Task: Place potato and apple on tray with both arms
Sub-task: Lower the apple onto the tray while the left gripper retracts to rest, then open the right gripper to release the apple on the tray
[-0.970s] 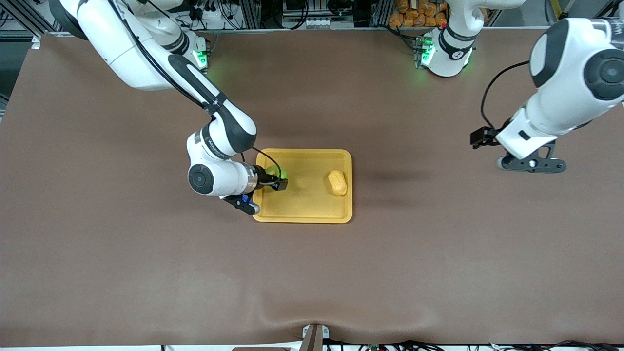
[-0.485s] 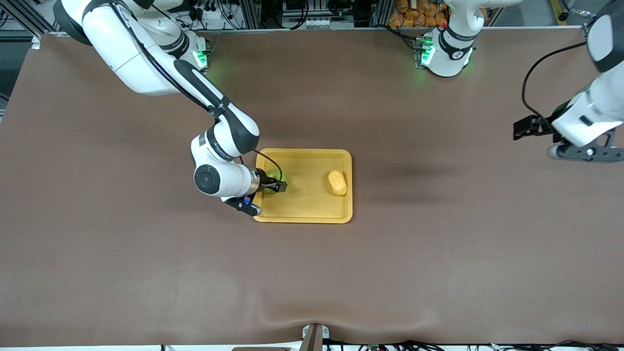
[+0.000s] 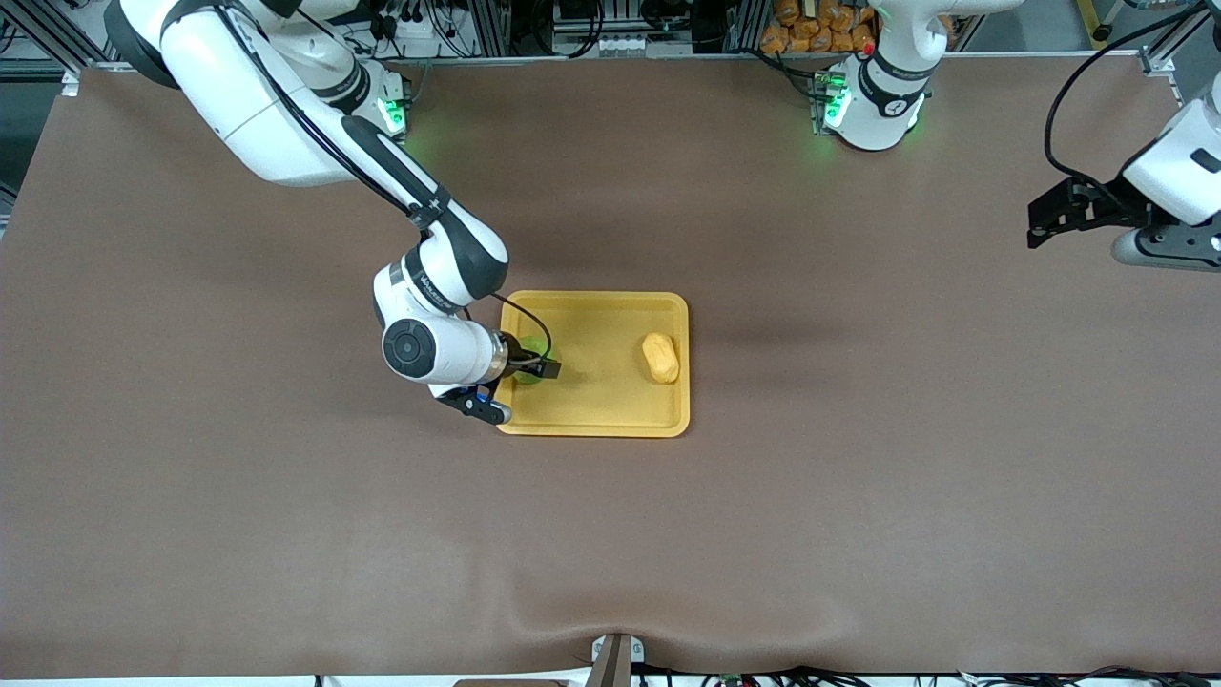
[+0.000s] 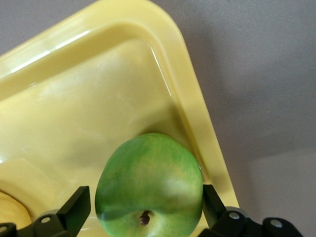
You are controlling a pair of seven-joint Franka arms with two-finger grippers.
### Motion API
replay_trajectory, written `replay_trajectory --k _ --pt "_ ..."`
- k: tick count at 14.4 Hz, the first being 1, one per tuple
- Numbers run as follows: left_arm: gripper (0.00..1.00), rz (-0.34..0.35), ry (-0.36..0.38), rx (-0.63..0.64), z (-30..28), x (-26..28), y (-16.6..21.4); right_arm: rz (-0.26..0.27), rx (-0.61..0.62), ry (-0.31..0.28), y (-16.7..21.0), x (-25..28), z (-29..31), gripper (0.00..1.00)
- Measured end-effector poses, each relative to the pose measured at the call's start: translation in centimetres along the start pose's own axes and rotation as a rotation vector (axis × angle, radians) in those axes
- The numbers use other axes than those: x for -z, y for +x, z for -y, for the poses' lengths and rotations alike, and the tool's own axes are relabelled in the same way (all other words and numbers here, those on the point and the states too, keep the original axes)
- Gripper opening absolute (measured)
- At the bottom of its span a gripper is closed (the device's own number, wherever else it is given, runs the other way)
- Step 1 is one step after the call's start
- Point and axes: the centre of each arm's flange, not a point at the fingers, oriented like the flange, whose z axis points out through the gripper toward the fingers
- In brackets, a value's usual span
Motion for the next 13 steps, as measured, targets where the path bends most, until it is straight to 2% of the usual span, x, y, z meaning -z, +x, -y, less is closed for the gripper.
replay_trajectory --k 4,9,13 --pt "1.00 0.056 -0.004 -0.010 -0.6 0.9 -0.7 0.007 0.005 0.001 -0.2 0.3 0.3 1.00" --pt "1.00 0.058 -0.047 0.006 -0.2 0.8 -0.8 0.104 0.001 -0.056 -0.3 2.4 -0.1 1.00" --pt "1.00 0.058 -0.054 0.021 0.5 0.8 -0.8 0.149 0.005 -0.072 0.1 6.2 0.3 1.00"
